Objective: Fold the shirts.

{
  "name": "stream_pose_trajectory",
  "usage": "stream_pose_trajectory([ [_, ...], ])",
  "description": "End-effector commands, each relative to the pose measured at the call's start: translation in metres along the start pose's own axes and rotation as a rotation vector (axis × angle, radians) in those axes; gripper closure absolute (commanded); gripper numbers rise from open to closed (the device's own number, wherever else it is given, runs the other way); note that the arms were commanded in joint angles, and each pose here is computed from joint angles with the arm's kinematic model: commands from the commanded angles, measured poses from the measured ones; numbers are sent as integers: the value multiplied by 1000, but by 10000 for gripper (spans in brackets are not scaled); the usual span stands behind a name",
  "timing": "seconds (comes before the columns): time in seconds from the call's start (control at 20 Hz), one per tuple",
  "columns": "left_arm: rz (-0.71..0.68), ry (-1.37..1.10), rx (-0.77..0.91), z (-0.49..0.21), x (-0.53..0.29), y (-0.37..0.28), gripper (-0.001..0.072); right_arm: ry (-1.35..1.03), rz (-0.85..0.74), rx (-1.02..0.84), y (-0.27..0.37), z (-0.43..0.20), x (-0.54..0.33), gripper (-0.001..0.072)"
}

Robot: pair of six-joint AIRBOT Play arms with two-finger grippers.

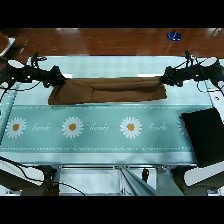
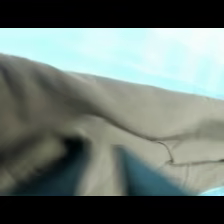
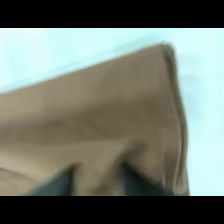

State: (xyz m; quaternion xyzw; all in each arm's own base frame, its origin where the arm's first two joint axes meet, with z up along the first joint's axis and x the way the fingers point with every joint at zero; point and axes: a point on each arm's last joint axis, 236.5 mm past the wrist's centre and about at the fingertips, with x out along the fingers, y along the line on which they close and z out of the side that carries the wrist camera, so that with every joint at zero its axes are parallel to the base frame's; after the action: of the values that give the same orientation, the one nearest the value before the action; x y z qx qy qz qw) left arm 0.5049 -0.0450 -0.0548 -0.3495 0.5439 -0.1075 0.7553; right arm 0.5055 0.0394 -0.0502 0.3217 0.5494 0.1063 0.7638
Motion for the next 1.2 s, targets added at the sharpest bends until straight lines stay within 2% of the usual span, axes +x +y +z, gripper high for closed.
stream_pose_trajectory([
  [0.0, -16, 107, -9, -18, 6, 5, 200, -24, 36, -3, 1, 12, 8, 298],
  [0.05, -8, 146, 9, -21, -6, 9, 200, -28, 33, -7, -3, 17, -3, 298],
  [0.2, 137, 159, 18, -12, -64, 49, 200, -61, 6, 24, -27, 32, -51, 299],
  [0.3, 197, 46, 18, 5, -107, 59, 200, -61, -46, 67, -59, 31, -74, 299],
  [0.5, 173, -308, 79, 25, -156, 13, 200, -24, -99, 167, -98, 11, -62, 299],
  [0.6, 159, -379, 140, 2, -154, -17, 200, 26, -77, 193, -97, -3, -39, 299],
  [0.8, 110, -265, 245, -55, -118, -59, 200, 114, 55, 216, -61, -19, 3, 299],
  [1.05, 34, -204, 321, -81, -78, -105, 201, 181, 91, 162, -25, -37, 37, 300],
  [1.15, -5, -200, 323, -87, -62, -122, 202, 209, 100, 134, -13, -45, 41, 343],
])
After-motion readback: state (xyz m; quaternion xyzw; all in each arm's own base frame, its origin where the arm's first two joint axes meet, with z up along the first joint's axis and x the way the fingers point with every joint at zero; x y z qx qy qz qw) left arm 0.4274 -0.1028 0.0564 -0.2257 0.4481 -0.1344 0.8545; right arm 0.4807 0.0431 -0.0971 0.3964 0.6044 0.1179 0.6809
